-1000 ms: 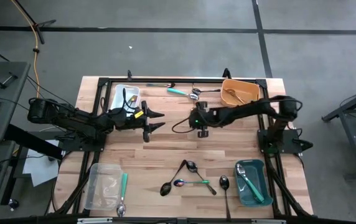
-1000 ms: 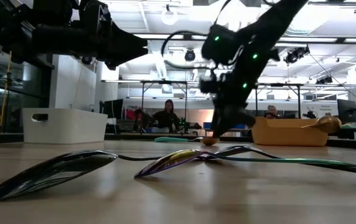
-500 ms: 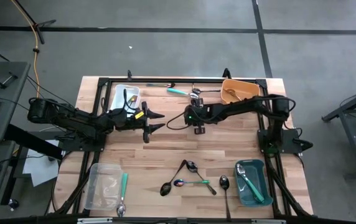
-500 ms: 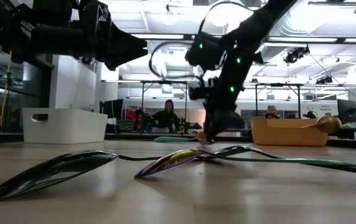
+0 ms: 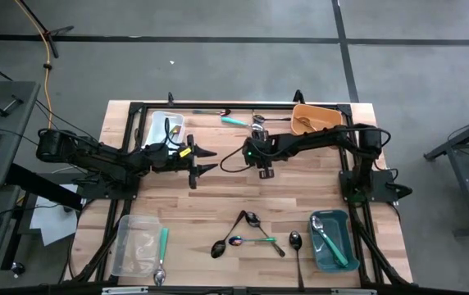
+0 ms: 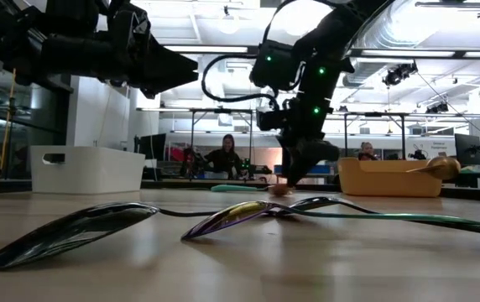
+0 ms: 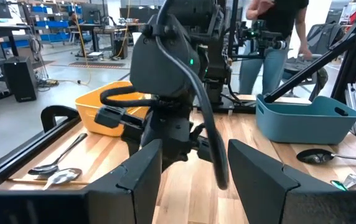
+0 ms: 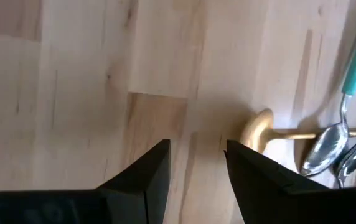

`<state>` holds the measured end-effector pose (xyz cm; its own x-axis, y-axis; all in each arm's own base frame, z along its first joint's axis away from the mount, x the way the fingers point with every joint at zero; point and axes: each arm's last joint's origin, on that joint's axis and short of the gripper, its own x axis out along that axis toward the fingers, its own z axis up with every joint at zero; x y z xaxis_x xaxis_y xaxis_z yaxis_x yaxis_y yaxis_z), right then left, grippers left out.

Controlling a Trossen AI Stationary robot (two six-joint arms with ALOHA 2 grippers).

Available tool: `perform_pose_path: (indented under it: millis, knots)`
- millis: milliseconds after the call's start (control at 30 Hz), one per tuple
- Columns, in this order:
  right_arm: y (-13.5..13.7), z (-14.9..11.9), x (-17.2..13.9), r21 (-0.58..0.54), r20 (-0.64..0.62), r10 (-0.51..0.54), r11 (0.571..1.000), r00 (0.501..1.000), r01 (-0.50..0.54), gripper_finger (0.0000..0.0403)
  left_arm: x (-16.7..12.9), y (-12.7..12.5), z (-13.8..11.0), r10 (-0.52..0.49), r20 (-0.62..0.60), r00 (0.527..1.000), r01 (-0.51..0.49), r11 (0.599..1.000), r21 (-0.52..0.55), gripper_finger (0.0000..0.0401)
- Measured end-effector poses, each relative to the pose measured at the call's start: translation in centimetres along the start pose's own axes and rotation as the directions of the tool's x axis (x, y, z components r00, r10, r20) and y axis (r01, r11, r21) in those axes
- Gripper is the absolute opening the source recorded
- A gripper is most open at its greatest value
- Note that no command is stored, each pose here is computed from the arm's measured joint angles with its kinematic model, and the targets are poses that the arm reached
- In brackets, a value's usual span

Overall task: Sort silverware by color (type)
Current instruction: Put the gold spoon into the yellow bin

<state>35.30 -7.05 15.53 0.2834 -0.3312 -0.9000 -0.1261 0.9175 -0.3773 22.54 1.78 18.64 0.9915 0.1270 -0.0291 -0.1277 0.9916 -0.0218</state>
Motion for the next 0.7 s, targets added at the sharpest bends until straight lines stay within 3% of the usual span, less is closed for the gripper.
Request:
perform_pose_path:
  millis: [133,333,700]
  knots:
    - [-0.5,0.1,0.1,0.028,0.007,-0.063,0.998,0.998,0.063,0.0151,0.0,0.0,0.0,0.0,0.0,1.0,0.0,1.0,0.001,0.0177]
    - [-1.6,-0.1,0.3,0.061,0.015,-0.079,0.995,0.997,0.078,0.0151,0.0,0.0,0.0,0.0,0.0,1.0,0.0,1.0,0.001,0.0177]
    - [-3.2,-0.9,0.9,0.112,0.039,-0.012,0.994,0.999,0.008,0.0151,0.0,0.0,0.0,0.0,0.001,1.0,0.0,1.0,0.001,0.0177]
